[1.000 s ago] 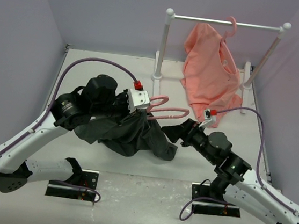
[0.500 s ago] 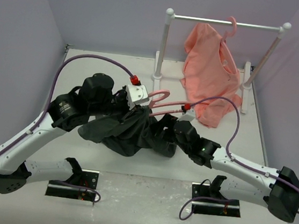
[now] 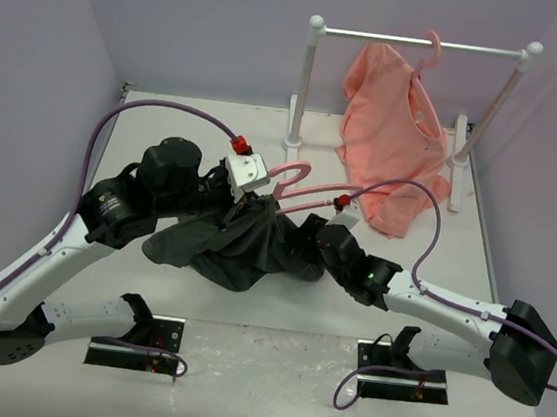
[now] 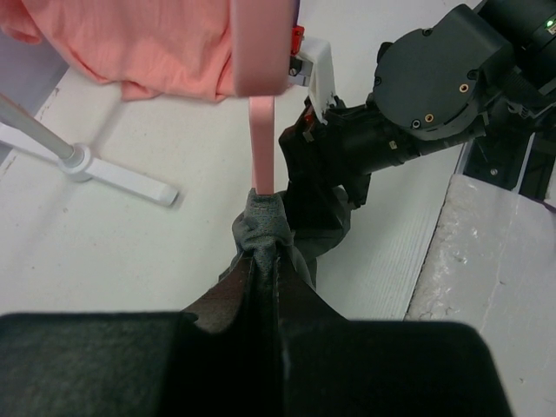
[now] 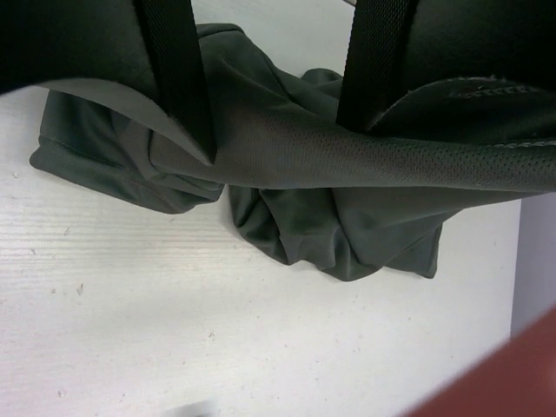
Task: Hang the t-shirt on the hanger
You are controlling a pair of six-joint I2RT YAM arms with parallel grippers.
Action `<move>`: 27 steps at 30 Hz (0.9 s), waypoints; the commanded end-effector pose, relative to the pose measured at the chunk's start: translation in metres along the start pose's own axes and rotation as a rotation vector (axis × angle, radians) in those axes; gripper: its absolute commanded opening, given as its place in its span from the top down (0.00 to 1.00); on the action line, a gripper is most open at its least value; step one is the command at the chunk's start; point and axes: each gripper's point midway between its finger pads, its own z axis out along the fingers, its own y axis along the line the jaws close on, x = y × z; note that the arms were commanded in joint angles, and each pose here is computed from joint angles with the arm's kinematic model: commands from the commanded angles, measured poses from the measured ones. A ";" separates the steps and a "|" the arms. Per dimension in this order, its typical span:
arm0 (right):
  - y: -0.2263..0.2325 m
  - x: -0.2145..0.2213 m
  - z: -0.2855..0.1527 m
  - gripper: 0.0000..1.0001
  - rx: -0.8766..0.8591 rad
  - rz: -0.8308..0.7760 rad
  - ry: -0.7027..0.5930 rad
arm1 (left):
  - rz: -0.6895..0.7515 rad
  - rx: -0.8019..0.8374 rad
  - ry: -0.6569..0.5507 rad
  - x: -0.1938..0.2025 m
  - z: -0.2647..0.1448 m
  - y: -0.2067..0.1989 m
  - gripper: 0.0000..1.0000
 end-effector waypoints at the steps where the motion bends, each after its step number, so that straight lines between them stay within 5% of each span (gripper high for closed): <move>1: 0.030 -0.024 -0.018 0.34 -0.137 -0.001 -0.051 | 0.010 0.000 -0.112 -0.027 -0.007 -0.001 1.00; 8: 0.056 -0.041 -0.043 0.29 -0.258 -0.053 -0.062 | 0.005 0.029 -0.091 -0.020 -0.002 -0.006 1.00; 18: 0.064 -0.024 -0.034 0.54 -0.295 -0.144 0.010 | 0.008 0.048 -0.103 -0.023 -0.004 -0.009 1.00; 23: 0.068 -0.029 -0.048 0.40 -0.312 -0.174 -0.013 | 0.003 0.034 -0.075 -0.015 -0.001 -0.007 1.00; 27: 0.066 -0.037 -0.062 0.39 -0.283 -0.199 -0.047 | 0.003 0.032 -0.069 -0.011 0.002 -0.006 1.00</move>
